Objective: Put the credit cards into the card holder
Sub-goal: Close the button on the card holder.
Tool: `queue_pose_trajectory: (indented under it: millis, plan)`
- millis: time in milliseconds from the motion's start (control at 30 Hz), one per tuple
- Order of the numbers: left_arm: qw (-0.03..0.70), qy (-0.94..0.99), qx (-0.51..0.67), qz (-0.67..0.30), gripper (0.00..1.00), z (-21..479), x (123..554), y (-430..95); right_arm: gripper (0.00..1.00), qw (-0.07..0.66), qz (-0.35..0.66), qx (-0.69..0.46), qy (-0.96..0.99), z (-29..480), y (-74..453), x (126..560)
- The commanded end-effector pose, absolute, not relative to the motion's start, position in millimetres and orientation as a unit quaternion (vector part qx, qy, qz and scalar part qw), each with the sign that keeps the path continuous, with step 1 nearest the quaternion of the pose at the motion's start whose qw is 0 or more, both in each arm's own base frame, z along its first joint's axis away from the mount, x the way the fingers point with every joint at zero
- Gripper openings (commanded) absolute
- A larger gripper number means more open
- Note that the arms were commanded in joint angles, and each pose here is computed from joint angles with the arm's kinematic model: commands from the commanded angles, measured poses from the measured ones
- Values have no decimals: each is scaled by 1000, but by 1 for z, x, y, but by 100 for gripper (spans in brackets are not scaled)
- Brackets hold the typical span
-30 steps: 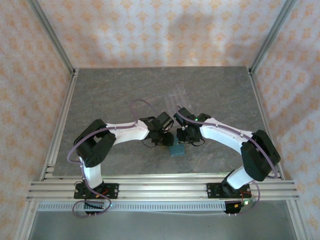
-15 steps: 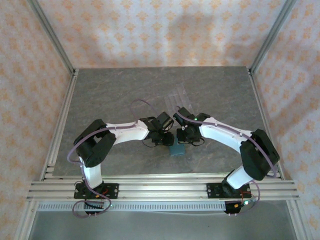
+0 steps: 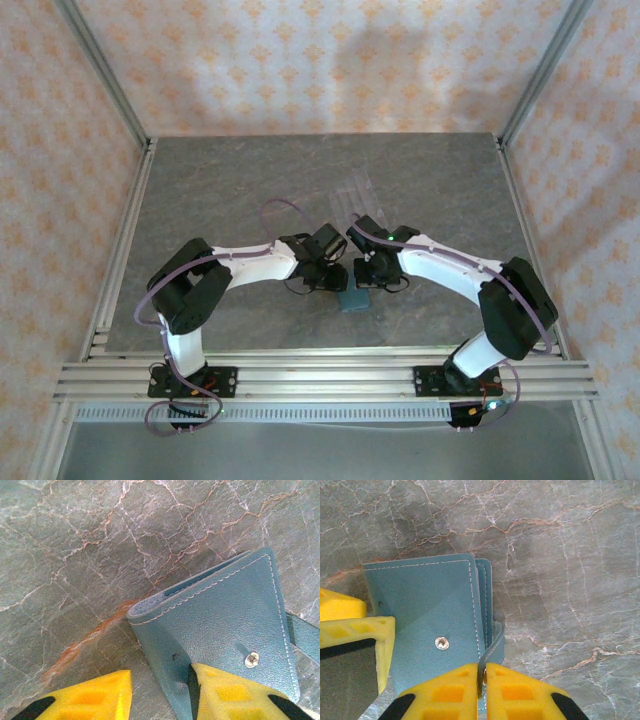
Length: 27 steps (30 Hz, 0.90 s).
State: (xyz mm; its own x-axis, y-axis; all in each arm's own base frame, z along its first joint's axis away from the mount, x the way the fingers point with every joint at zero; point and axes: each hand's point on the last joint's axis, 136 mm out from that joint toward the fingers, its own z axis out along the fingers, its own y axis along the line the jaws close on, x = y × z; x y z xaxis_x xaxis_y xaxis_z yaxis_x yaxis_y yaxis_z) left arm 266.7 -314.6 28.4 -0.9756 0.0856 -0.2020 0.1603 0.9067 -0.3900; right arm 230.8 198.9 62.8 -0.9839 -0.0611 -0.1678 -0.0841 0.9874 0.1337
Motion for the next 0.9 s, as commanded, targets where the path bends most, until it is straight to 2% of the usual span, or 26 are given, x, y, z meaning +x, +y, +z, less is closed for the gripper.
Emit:
queue_pose_trajectory:
  millis: [0, 233, 867]
  plan:
    - [86, 975, 56, -195, 35, 18, 268, -309, 10, 86, 70, -42, 993, 71, 199, 231]
    - [86, 975, 56, -196, 35, 18, 268, -309, 0, 79, 100, -41, 991, 70, 211, 230]
    - [76, 975, 55, -203, 35, 11, 266, -312, 0, 46, 145, -36, 988, 52, 233, 235]
